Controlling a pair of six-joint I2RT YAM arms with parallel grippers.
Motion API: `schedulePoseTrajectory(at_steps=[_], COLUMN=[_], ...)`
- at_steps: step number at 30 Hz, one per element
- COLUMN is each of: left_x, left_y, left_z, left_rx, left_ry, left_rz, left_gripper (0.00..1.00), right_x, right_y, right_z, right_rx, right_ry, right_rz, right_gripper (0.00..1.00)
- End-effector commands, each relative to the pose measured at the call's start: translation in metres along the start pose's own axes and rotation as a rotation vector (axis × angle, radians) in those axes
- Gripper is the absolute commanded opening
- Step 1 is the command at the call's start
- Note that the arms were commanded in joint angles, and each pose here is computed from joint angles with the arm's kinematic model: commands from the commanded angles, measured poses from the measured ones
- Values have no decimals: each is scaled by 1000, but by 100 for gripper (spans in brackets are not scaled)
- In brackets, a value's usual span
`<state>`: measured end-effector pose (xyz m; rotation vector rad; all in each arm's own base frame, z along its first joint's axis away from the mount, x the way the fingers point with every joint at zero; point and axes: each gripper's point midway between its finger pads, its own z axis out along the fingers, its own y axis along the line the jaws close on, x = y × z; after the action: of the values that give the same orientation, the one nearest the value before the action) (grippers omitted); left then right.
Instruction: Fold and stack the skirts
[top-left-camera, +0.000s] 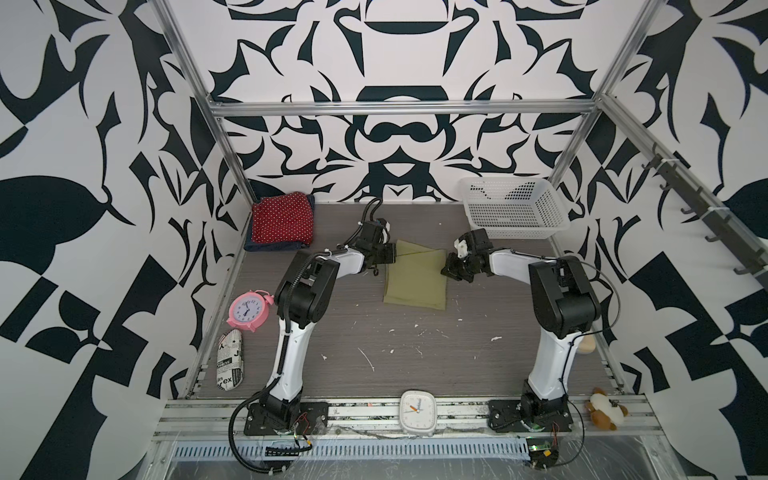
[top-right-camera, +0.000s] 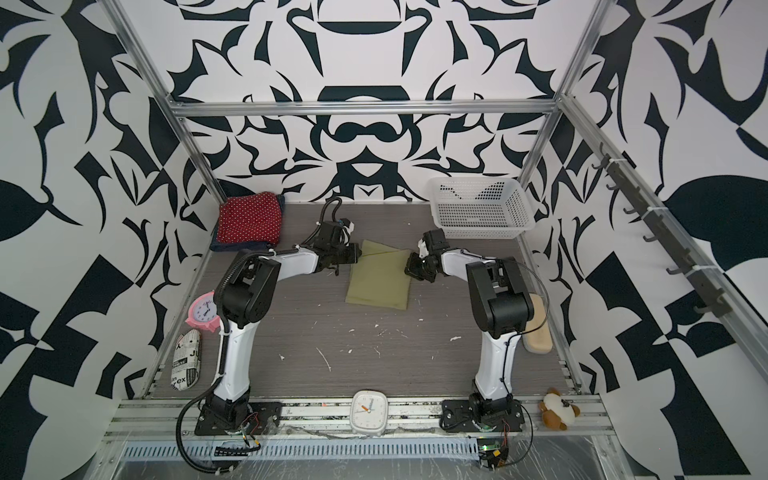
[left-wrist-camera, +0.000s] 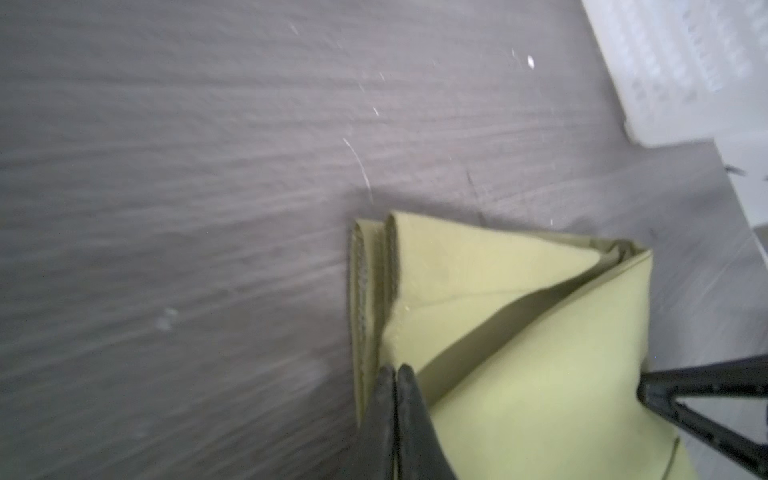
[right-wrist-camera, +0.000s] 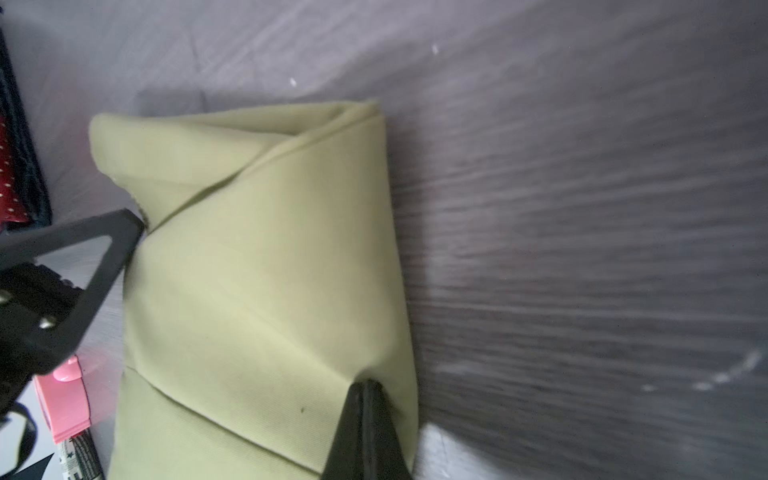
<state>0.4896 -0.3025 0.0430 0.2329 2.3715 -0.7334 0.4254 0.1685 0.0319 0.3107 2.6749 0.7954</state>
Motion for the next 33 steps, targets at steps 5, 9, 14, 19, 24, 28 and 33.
schedulePoseTrajectory(at_steps=[5, 9, 14, 19, 24, 28, 33], left_x=[-25, -13, 35, 71, 84, 95, 107], left_y=[-17, -23, -15, -21, -30, -33, -32], left_z=[-71, -106, -98, -81, -68, -52, -41], left_rx=[-48, -23, -29, -64, -8, 7, 14], left_ry=[-132, -184, -47, 59, 92, 119, 131], left_rz=[-13, -51, -150, -127, -134, -137, -135], left_gripper=[43, 93, 99, 96, 91, 88, 72], right_x=[-21, -10, 11, 27, 39, 44, 45], right_y=[44, 52, 45, 47, 55, 62, 64], right_z=[-55, -80, -94, -96, -85, -74, -62], right_rx=[-80, -106, -98, -98, -102, -105, -113], right_ry=[-113, -140, -144, -129, -91, -68, -51], right_rz=[-53, -76, -79, -94, -122, -135, -131], right_gripper=[0, 7, 9, 9, 10, 10, 10])
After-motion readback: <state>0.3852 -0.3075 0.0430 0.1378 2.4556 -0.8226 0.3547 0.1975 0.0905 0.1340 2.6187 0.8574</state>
